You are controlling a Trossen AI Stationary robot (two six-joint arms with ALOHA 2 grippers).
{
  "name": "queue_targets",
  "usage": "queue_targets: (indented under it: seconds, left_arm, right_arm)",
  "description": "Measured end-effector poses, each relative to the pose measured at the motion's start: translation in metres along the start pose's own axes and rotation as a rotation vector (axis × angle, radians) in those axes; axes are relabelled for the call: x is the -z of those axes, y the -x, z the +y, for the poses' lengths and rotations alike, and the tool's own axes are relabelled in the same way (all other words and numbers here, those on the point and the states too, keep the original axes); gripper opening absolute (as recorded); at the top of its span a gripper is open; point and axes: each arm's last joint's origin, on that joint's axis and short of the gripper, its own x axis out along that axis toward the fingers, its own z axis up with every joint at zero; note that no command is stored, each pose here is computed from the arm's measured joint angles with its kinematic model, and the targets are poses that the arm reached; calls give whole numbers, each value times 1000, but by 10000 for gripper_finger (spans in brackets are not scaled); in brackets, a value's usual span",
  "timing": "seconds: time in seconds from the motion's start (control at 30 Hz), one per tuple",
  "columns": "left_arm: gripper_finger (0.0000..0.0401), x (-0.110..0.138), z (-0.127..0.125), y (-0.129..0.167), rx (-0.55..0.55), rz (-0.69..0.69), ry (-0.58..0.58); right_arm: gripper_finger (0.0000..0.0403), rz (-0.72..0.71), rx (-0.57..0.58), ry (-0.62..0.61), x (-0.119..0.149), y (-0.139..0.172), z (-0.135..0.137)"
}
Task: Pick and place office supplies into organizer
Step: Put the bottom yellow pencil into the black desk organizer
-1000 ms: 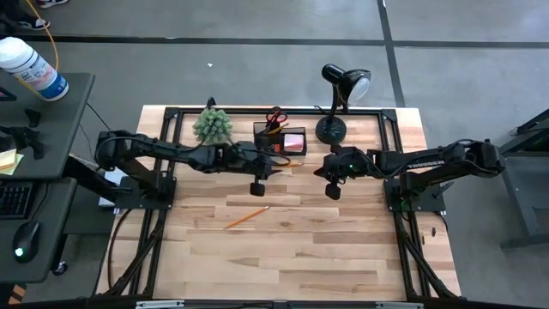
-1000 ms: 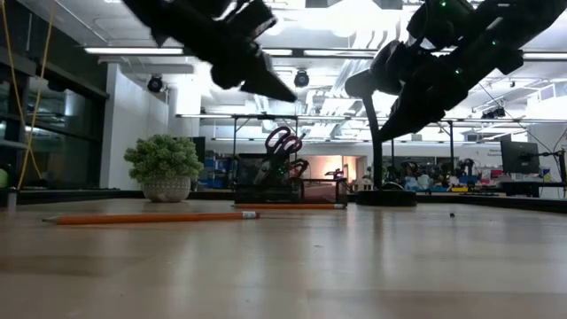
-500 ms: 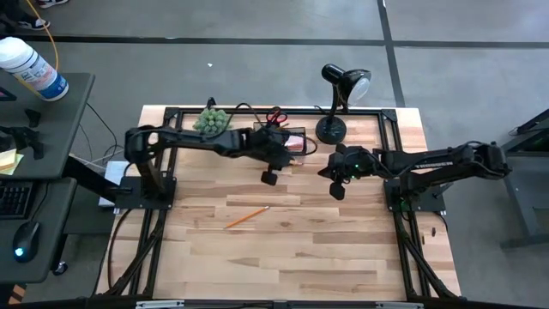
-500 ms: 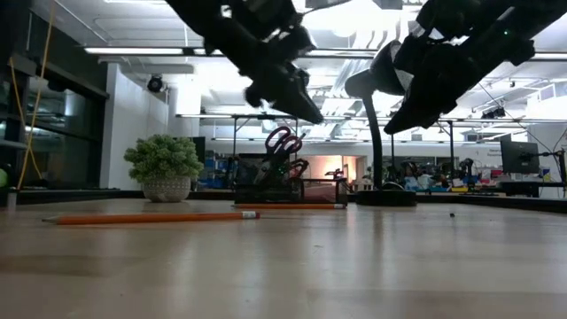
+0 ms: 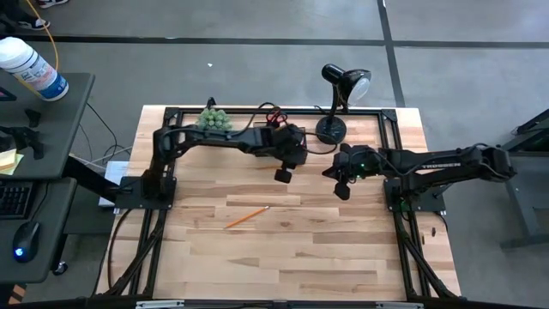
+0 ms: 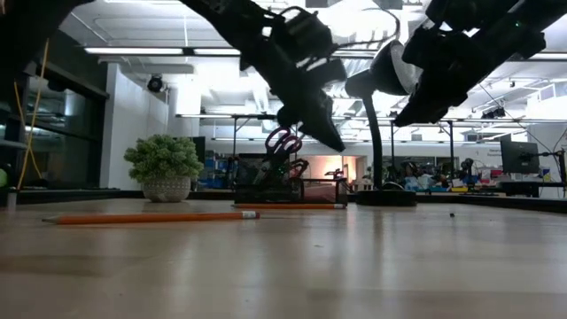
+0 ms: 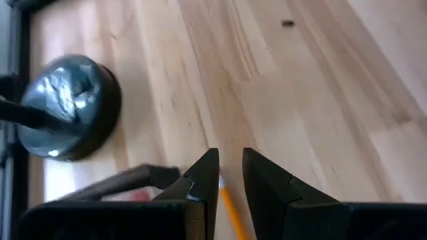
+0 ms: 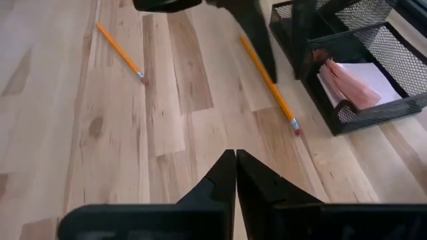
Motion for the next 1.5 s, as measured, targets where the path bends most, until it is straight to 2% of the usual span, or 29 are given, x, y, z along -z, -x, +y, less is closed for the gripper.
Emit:
queue_targets:
  seconds: [0.47,0.6,0.73,0.9,1.03,1.23,1.3,1.5]
  left_arm:
    - [58,4,2,-28,-10,67,76]
    - [58,12,1,-34,5,109,140]
    - [58,20,-1,-42,42,137,179]
    - [58,18,1,-45,23,116,196]
    - [58,16,2,-43,31,126,188]
    - [58,-13,24,-23,13,147,93]
    - [58,-17,31,-26,31,170,87]
    - [58,-7,36,-44,151,321,80]
  right_arm:
    - [9,12,3,8,2,3,0]
    - [7,15,2,8,2,3,0]
    - [5,40,-39,7,4,3,1]
    - [3,44,-83,15,5,8,5]
    - [1,36,-75,29,6,15,10]
    - [2,59,-43,15,10,24,11]
    - [1,65,-41,17,12,28,11]
    - [3,56,-18,-3,14,37,9]
